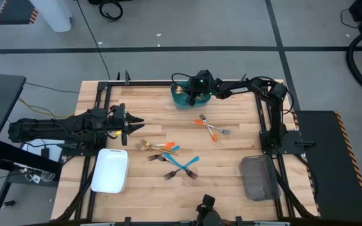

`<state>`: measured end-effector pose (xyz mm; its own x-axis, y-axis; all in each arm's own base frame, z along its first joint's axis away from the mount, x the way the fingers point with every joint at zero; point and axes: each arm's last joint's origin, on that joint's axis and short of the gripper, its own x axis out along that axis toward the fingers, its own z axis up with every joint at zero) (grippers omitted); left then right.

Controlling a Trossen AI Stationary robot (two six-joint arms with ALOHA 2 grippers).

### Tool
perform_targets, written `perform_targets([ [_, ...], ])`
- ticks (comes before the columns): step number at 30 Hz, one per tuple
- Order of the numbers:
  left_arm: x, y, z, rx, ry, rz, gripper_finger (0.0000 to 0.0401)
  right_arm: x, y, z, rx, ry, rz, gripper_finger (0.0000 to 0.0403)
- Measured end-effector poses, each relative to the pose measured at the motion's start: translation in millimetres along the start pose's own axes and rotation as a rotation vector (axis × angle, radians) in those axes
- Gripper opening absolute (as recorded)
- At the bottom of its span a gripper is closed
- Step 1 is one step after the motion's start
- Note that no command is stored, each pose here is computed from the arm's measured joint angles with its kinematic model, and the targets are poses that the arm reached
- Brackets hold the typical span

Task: Sort silverware by color (type)
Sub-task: Put the blue fork into the white bin

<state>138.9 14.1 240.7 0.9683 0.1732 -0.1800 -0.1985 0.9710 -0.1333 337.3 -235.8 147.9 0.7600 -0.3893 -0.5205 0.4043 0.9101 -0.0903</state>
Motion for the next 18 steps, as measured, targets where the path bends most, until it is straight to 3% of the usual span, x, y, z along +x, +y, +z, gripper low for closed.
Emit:
perform_targets([
  [18,0,0,-1,0.007,0.010,0.001,0.0116,-19,0,14,0.016,0.021,-0.024,0.0110],
])
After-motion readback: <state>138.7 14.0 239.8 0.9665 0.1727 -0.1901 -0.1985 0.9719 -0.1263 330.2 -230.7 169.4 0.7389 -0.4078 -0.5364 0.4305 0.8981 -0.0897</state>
